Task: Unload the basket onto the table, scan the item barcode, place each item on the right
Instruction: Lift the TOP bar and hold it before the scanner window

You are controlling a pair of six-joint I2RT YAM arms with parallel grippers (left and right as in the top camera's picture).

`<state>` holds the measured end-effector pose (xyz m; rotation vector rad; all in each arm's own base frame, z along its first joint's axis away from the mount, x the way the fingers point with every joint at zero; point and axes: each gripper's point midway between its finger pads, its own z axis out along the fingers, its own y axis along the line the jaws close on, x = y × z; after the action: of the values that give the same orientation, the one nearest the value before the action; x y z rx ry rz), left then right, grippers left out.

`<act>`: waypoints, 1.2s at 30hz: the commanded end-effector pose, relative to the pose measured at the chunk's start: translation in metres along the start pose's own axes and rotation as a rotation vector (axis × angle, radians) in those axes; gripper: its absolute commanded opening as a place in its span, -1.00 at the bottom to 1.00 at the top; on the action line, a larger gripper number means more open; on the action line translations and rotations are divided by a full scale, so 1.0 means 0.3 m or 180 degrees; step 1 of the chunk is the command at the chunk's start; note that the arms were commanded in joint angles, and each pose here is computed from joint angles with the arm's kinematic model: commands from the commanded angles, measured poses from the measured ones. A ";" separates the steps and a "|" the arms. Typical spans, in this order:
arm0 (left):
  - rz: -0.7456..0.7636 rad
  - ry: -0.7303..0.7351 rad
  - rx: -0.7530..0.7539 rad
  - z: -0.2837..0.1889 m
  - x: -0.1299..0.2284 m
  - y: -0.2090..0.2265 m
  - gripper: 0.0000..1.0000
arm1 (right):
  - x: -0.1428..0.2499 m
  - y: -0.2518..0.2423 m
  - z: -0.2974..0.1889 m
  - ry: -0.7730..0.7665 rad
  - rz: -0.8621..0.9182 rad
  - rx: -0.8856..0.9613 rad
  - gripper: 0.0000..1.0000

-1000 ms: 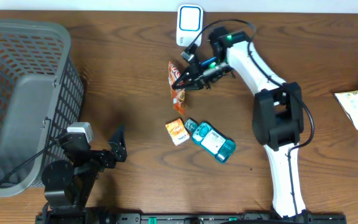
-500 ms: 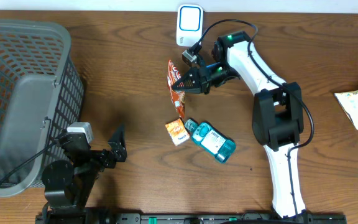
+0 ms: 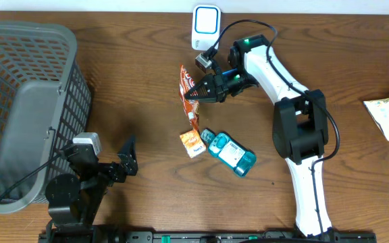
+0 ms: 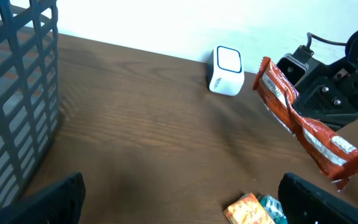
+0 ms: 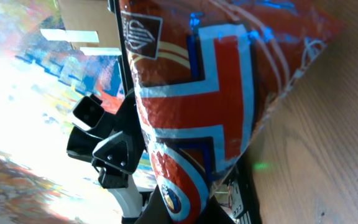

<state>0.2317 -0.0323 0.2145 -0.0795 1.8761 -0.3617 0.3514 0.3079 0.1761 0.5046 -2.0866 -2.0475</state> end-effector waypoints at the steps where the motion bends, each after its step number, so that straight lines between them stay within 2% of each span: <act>1: -0.0013 0.0010 0.0035 0.001 0.003 -0.006 0.97 | 0.001 0.073 0.016 -0.0028 -0.0274 -0.0097 -0.98; 5: -0.0013 0.0010 0.0035 0.001 0.003 -0.006 0.97 | 0.005 0.069 0.018 -0.0010 -0.0601 -0.0072 -0.98; 14: -0.0013 0.0010 0.0035 0.001 0.003 -0.006 0.97 | 0.056 -0.009 0.019 0.0363 -0.1530 0.0284 -0.98; 20: -0.0013 0.0010 0.0035 0.001 0.003 -0.006 0.97 | 0.075 -0.117 -0.006 0.0752 -0.1809 0.0742 -0.98; 22: -0.0013 0.0010 0.0035 0.001 0.003 -0.006 0.97 | 0.063 -0.167 -0.028 0.0834 -0.1741 0.0994 -0.98; 25: -0.0013 0.0010 0.0035 0.001 0.003 -0.006 0.97 | 0.005 -0.293 -0.110 0.0754 -0.1129 0.1774 -0.98; 28: -0.0013 0.0010 0.0035 0.001 0.003 -0.006 0.98 | -0.075 -0.432 -0.275 0.0445 -0.0508 0.2965 -0.98; 31: -0.0013 0.0010 0.0035 0.001 0.003 -0.006 0.97 | -0.140 -0.433 -0.367 0.0338 -0.0624 0.3515 -0.98; 36: -0.0013 0.0010 0.0035 0.001 0.003 -0.006 0.97 | -0.285 -0.380 -0.508 -0.0146 -0.0769 0.4417 -0.98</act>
<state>0.2317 -0.0323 0.2145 -0.0795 1.8761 -0.3617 0.4595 0.2236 0.0477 1.0186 -3.0389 -0.6763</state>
